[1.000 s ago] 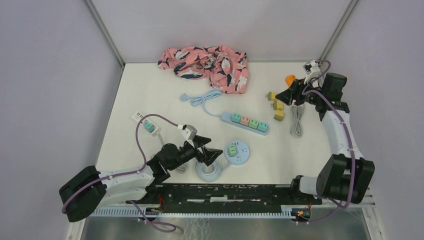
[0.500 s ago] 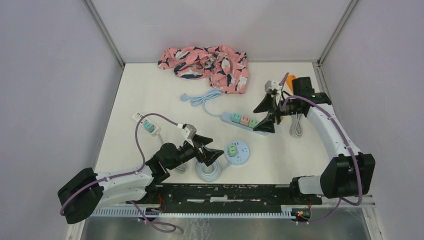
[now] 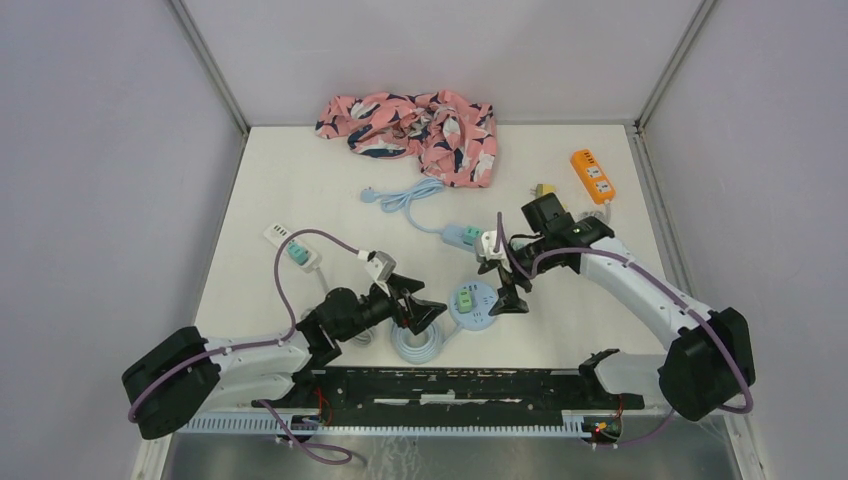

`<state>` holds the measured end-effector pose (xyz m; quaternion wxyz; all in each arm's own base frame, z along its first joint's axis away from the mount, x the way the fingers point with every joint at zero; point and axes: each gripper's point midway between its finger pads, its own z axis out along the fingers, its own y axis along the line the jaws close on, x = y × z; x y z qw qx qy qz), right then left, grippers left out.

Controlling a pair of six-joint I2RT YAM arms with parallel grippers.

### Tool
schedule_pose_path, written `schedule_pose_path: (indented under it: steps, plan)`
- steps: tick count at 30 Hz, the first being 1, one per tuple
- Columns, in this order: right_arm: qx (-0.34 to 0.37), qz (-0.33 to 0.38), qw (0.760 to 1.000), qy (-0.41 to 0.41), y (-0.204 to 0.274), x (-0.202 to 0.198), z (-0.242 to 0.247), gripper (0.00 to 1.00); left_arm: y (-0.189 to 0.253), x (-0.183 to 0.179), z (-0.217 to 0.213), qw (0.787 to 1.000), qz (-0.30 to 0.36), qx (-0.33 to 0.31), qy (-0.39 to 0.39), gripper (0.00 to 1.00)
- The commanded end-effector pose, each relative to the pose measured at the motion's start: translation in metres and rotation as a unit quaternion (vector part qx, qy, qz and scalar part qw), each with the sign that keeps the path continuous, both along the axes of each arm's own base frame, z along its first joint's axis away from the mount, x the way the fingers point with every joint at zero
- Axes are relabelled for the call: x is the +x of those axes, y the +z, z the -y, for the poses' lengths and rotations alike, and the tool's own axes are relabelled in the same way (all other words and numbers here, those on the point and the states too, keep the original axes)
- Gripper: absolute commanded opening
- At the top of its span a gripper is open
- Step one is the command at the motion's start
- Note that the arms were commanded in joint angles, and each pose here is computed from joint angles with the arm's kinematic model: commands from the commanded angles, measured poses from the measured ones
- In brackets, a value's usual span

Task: Pull the plug off the socket
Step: Remove the plug from the socket.

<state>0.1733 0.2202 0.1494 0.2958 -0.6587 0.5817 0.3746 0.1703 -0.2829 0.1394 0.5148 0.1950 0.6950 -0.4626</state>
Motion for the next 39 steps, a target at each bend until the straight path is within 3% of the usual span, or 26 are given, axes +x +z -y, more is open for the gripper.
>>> schedule_pose_path:
  steps: [1,15,21,28,34,39]
  plan:
    - [-0.032,0.051,0.998,0.01,-0.016,0.013,-0.013,0.99,0.005,0.006,-0.002,0.999,0.033,-0.008,0.009,0.98]
    - [-0.109,0.084,0.99,-0.029,-0.067,0.029,-0.045,0.96,-0.005,0.0,-0.003,0.999,0.048,0.003,-0.006,0.93]
    - [-0.129,0.086,0.988,-0.01,-0.08,0.024,-0.054,0.85,-0.009,0.002,-0.007,0.999,0.043,0.005,0.005,0.92]
    - [-0.149,0.094,0.984,-0.005,-0.084,0.027,-0.053,0.63,-0.009,0.004,-0.007,0.999,0.033,0.001,0.013,0.87]
    - [-0.145,0.089,0.985,-0.001,-0.073,0.026,-0.056,0.21,-0.005,0.006,-0.005,1.0,0.022,-0.01,0.016,0.76]
    - [-0.104,0.077,0.992,0.011,-0.049,0.02,-0.057,0.04,0.0,0.008,0.001,0.999,-0.006,-0.029,0.017,0.74]
